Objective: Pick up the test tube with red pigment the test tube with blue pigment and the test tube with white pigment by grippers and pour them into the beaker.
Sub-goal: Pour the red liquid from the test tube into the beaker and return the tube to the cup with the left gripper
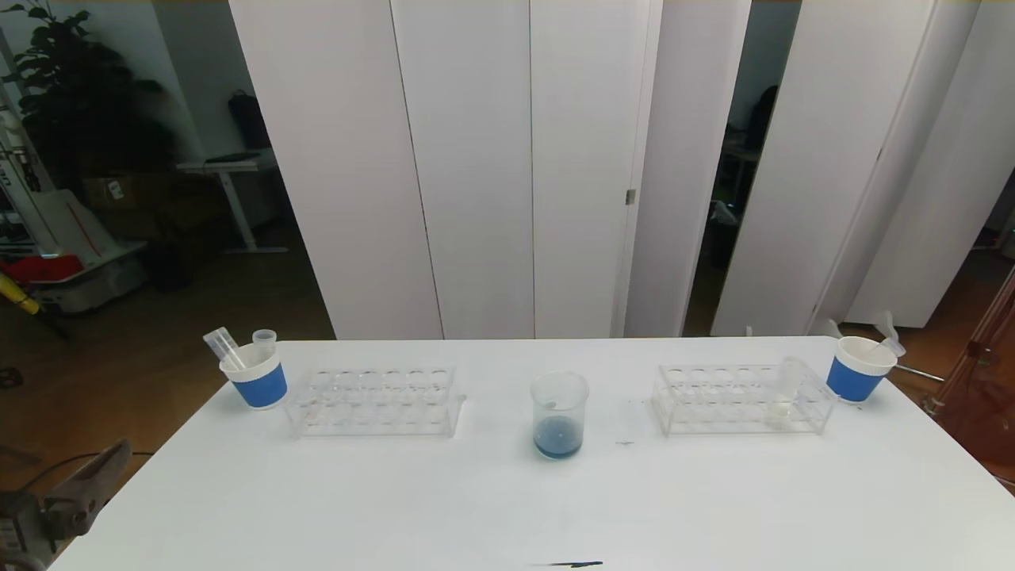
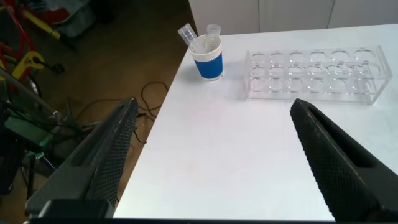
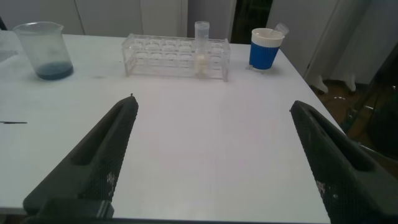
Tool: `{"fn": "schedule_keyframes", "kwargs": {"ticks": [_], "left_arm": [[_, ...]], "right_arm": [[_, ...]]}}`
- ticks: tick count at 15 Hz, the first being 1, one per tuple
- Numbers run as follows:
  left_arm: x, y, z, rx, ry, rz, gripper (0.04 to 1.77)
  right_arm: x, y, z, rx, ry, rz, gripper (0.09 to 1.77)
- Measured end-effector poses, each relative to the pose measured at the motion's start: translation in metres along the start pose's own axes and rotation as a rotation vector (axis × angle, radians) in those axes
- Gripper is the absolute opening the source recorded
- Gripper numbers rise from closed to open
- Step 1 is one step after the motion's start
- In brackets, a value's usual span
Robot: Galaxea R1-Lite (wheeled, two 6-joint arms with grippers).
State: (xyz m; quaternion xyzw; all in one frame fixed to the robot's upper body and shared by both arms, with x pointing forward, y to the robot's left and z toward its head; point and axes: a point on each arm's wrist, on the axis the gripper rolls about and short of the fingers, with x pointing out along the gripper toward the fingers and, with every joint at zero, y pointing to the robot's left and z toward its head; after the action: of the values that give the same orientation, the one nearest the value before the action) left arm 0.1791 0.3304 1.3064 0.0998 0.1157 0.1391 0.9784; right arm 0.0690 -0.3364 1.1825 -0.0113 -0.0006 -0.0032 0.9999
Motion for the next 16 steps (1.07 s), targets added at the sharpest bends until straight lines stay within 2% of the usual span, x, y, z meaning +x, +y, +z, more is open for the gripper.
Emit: {"fn": "schedule_keyframes", "kwargs": {"ticks": [1,4,6,9,10,12,16], "left_arm": [[-0.012,0.005,-0.011,-0.003,-0.004,-0.021,1.75],[-0.044,0.015,-0.044,-0.007,0.043,-0.084,1.75],[-0.059,0.017,-0.057,-0.021,0.014,-0.081,1.75],[-0.076,0.017,-0.081,0.005,-0.043,-0.09,1.75],[-0.08,0.016,-0.09,0.016,-0.03,-0.102,1.75],[-0.086,0.016,-0.101,0.024,-0.047,-0.132,1.75],[-0.091,0.013,-0.128,0.013,-0.103,-0.182,1.75]], "right_arm": [[0.0,0.0,0.0,0.0,0.0,0.0,1.75],[0.0,0.0,0.0,0.0,0.0,0.0,1.75],[0.0,0.0,0.0,0.0,0.0,0.0,1.75],[0.0,0.0,0.0,0.0,0.0,0.0,1.75],[0.0,0.0,0.0,0.0,0.0,0.0,1.75],[0.0,0.0,0.0,0.0,0.0,0.0,1.75],[0.0,0.0,0.0,0.0,0.0,0.0,1.75]]}}
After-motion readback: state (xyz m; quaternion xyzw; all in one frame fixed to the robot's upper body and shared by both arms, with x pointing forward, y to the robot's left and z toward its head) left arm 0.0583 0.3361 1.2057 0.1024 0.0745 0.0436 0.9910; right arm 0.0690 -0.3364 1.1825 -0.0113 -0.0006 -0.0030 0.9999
